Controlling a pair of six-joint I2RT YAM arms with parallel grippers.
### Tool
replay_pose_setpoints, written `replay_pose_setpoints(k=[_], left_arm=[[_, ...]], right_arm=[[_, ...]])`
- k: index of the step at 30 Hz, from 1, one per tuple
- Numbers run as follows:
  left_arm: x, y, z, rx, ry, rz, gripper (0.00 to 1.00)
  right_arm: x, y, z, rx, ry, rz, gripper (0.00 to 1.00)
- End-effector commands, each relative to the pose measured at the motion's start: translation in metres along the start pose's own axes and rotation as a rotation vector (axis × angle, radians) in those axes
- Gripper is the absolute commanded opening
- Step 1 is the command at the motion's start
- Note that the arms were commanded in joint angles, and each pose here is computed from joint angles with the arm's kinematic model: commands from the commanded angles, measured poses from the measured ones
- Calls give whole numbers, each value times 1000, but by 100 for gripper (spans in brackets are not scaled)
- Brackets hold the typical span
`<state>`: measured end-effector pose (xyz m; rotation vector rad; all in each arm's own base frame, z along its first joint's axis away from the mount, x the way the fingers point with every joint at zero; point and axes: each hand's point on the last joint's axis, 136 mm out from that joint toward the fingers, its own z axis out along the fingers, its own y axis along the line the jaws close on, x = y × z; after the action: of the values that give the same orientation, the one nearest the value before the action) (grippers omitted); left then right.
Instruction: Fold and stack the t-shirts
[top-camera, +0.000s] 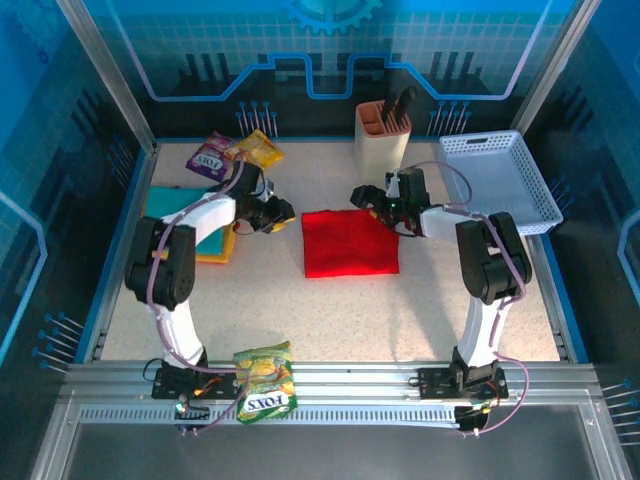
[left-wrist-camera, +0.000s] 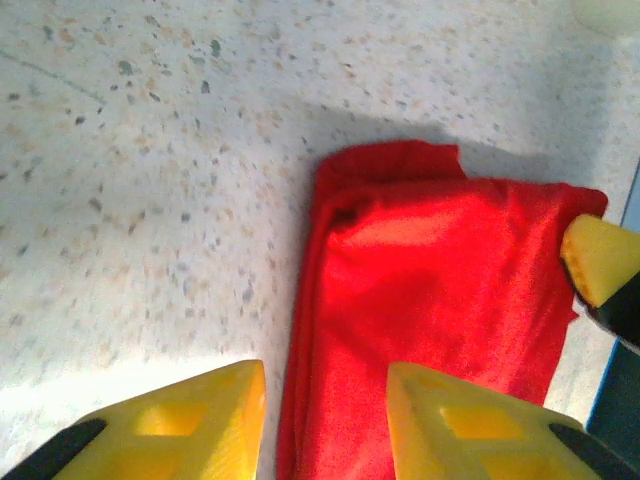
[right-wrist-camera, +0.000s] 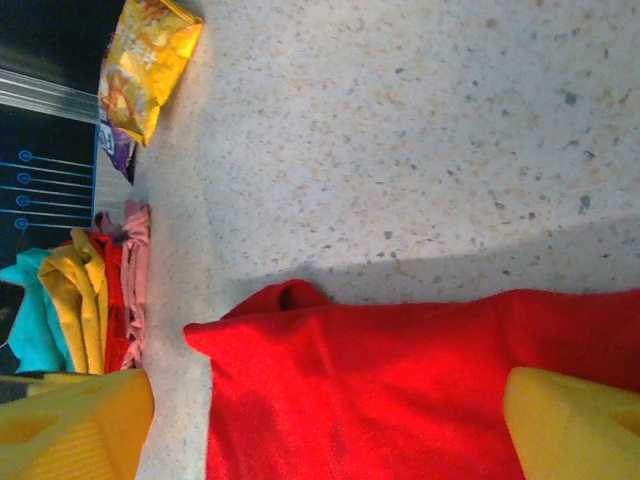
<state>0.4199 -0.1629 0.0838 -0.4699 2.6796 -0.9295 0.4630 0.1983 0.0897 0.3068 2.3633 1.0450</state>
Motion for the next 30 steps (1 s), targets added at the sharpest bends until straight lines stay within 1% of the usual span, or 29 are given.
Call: replay_pose_setpoints(k=[1,5,8,11,15,20,26,30], left_arm=[[20,10,-25,-76,-11,69,46],[39,17,-34,-86,-11,84,58],[54,21,-30,-94,18,98,63],[65,23,-18,-104,45,124,66],[69,18,2,-114,87,162,66],[68,10,29,-146,134,207,67],[74,4,63,-153,212,203,67],[81,-4,77,-127,245,194,65]], right_arm=[[-22,29,-38,47,-56,-93,93],[-25,37,-71,172,-90,-182,96],[-24,36,-91,236,-98,-201,100],[-17,29,-105,280,-101,-204,100],[-3,21,-120,303,-101,-201,100],[18,10,-127,286,-75,-169,100],[37,-5,-127,268,-42,-113,100],[43,-12,-126,272,-31,-92,100]])
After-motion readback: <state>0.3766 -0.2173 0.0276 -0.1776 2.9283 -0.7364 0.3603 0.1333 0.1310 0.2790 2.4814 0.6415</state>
